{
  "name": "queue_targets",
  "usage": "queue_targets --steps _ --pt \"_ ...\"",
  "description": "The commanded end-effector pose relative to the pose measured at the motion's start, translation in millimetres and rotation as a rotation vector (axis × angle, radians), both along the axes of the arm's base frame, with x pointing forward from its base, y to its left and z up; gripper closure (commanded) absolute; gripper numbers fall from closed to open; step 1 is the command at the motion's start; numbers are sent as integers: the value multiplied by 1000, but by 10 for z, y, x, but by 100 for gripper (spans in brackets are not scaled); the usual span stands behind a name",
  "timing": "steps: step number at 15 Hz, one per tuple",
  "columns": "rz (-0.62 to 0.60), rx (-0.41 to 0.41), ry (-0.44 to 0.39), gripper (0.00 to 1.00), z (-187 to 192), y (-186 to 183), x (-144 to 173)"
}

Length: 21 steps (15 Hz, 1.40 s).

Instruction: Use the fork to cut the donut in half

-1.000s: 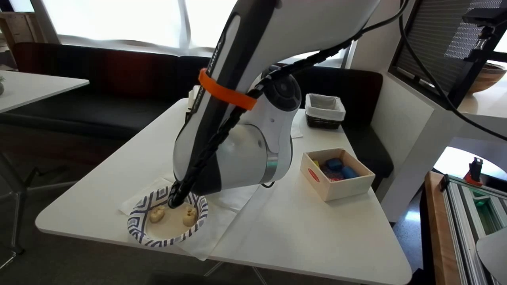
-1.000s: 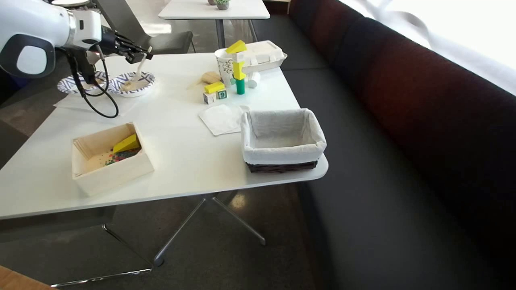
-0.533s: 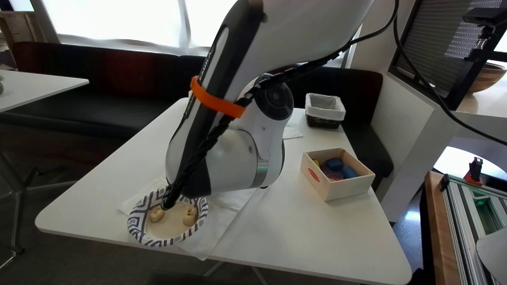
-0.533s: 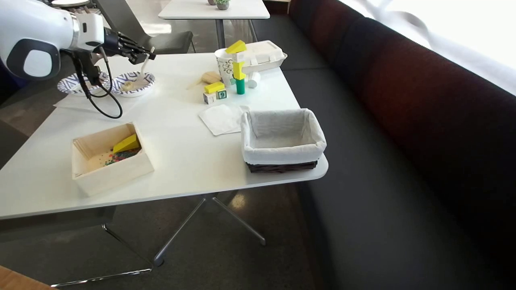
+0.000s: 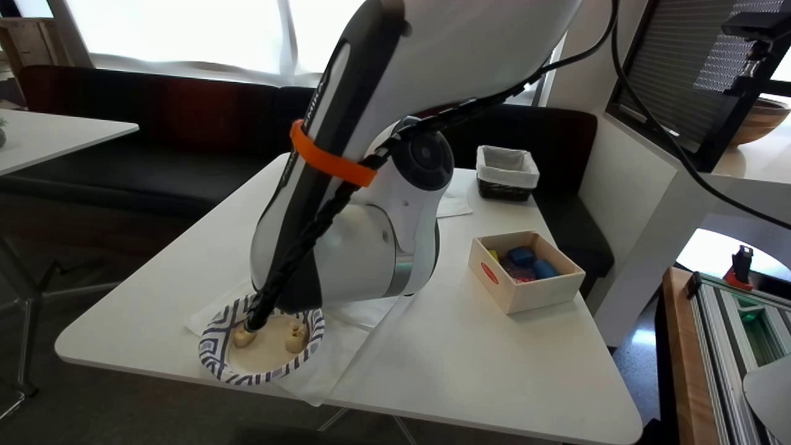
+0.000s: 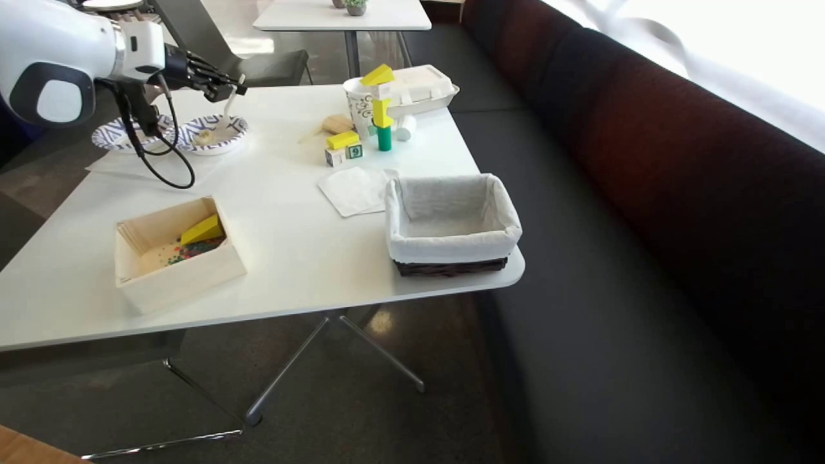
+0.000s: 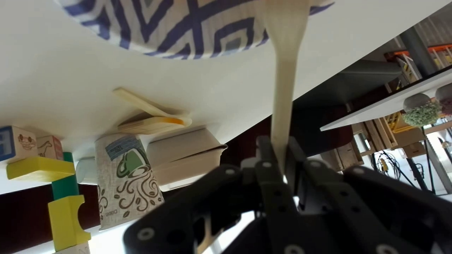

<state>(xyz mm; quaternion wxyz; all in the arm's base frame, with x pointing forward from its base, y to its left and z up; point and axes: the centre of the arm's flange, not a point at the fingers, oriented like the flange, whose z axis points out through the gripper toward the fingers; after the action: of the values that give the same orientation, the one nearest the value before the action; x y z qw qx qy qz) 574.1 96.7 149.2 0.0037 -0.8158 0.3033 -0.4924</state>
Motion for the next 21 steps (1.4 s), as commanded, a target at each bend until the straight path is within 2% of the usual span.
queue_targets --steps 1,11,21 --pt "-1 -12 25 97 -93 72 5" --pt "42 21 66 97 -150 184 -34" --pt "86 50 169 97 -243 171 -28"
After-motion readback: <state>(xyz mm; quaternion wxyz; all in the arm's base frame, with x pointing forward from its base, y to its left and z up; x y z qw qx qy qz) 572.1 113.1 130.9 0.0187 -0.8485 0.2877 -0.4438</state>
